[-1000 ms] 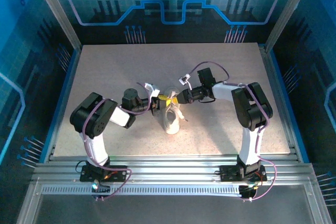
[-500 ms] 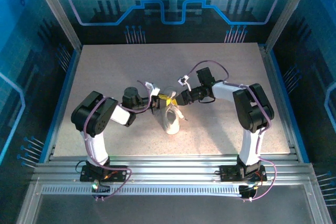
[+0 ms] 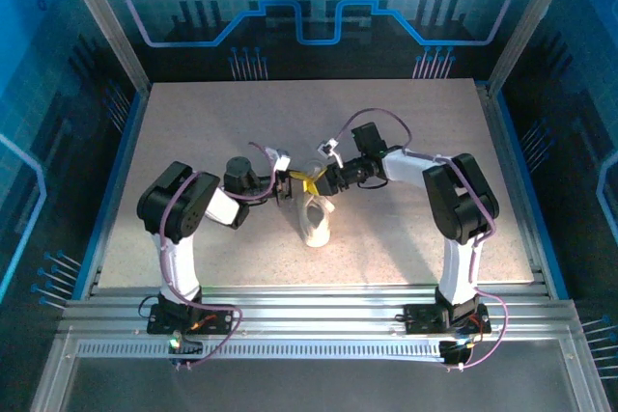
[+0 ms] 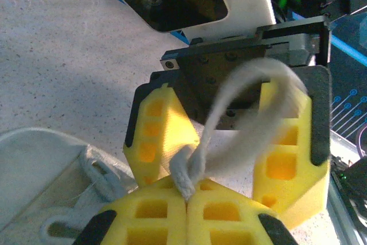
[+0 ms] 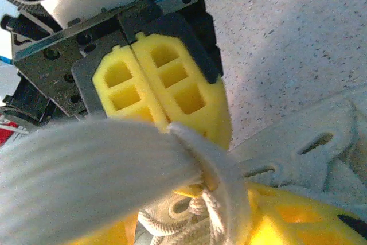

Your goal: Tie the shoes

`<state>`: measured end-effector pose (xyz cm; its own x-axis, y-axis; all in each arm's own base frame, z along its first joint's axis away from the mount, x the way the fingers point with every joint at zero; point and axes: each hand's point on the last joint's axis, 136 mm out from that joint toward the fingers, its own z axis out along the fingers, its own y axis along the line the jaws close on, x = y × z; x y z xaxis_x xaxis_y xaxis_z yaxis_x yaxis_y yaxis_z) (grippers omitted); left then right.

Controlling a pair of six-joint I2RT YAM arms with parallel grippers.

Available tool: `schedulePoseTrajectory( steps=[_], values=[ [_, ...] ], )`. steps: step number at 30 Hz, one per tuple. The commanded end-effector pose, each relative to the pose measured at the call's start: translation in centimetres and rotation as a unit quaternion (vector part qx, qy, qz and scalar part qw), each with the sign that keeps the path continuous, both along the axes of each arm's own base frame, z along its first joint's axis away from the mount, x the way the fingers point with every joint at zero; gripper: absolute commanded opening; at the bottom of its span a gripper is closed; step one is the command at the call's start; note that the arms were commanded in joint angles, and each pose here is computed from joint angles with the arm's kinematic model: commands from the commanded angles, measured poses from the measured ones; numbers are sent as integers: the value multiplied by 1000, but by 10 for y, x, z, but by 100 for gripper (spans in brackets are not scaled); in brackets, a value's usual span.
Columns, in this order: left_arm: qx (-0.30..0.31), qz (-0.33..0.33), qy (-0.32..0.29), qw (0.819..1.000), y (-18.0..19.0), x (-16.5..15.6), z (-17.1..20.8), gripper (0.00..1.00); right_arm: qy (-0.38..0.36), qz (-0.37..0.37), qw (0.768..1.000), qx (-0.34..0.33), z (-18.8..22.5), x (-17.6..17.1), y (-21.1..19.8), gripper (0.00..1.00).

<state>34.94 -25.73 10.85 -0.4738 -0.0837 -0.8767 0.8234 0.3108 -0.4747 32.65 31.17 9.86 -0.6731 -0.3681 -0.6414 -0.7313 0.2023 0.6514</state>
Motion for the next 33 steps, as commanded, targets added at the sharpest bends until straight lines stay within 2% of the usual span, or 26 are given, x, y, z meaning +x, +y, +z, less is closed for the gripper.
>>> schedulePoseTrajectory(
  steps=[1, 5, 9, 11, 14, 17, 22, 27, 33],
  values=[
    [-19, -18, -16, 1000, -2, 2, 13, 0, 5, 9, 1000, -5, -7, -1, 6, 42],
    [-20, -18, -17, 999, -1, 1, 14, 0, -8, -19, 1000, -17, -8, 8, 1, 20],
    [-19, -16, -15, 1000, 1, 0, 12, 0, -27, -54, 998, -19, -3, 14, -12, 15],
    [-19, -15, -15, 1000, 1, -1, 11, 0, -30, -66, 997, -12, 2, 15, -19, 17],
    [-18, -14, -14, 1000, 2, -1, 9, 0, -22, -73, 997, 11, 14, 14, -27, 37],
    [-18, -13, -16, 1000, 2, -1, 10, 0, -14, -85, 996, 34, 25, 17, -36, 44],
    [-16, -15, -17, 1000, 2, -2, 10, 0, -13, -105, 994, 30, 26, 26, -46, 45],
    [-7, -14, -21, 1000, 2, -3, 9, 0, -6, -143, 989, -25, 4, 49, -47, 40],
    [7, -14, -29, 999, 3, -4, 8, 0, 13, -82, 997, 6, 1, 48, -18, 41]
  ],
)
